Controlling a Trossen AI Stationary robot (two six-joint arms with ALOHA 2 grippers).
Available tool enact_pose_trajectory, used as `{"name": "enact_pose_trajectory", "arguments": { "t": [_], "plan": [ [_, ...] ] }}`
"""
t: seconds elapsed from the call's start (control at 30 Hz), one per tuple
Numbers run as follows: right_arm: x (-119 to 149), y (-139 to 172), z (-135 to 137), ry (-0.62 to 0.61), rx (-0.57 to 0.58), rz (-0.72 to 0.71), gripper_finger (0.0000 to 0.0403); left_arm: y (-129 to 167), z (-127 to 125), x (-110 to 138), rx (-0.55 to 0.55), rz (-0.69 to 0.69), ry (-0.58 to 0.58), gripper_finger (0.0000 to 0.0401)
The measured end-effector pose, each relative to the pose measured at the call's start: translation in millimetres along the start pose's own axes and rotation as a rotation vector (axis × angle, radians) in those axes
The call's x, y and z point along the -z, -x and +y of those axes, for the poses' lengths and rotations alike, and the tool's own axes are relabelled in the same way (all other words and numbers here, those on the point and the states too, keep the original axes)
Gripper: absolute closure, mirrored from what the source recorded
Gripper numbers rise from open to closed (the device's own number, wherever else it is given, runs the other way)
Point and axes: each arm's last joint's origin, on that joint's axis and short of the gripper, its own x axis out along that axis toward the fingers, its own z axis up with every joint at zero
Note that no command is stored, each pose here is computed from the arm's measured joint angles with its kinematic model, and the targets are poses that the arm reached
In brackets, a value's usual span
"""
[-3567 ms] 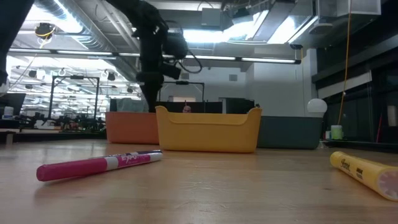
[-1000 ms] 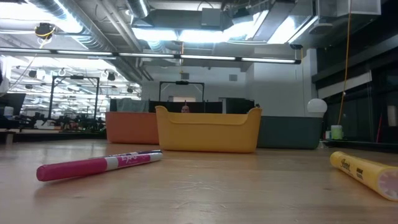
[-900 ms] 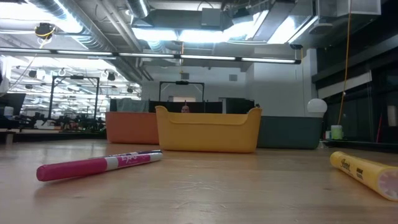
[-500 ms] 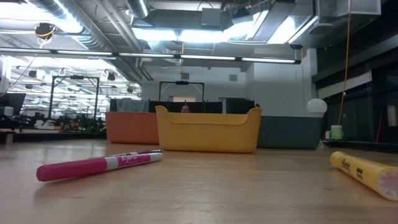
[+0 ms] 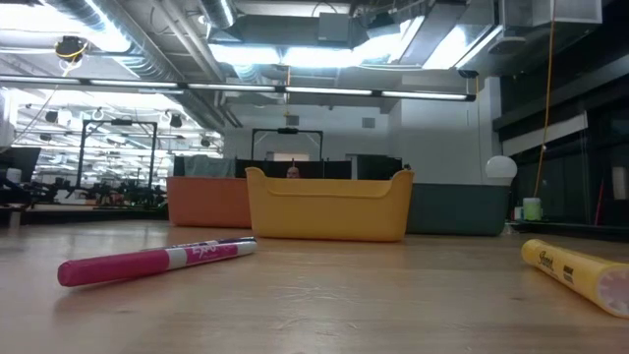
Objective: Pick & Place Markers
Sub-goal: Put the left blue marker pen into the blue bin
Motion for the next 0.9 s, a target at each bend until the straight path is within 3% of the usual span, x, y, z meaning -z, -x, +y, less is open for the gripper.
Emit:
{"name": "enact_pose_trajectory", "arguments": {
  "t": [0.33,0.9],
  "plan": [
    [0,0,0,0.0,0.0,0.0,0.0379,-15,12,15,-0.239,-0.014,0.09,0.0398],
    [0,0,0,0.0,0.0,0.0,0.0379,-56,-1,7,-0.373,-0.087,0.255,0.0396]
  ]
}}
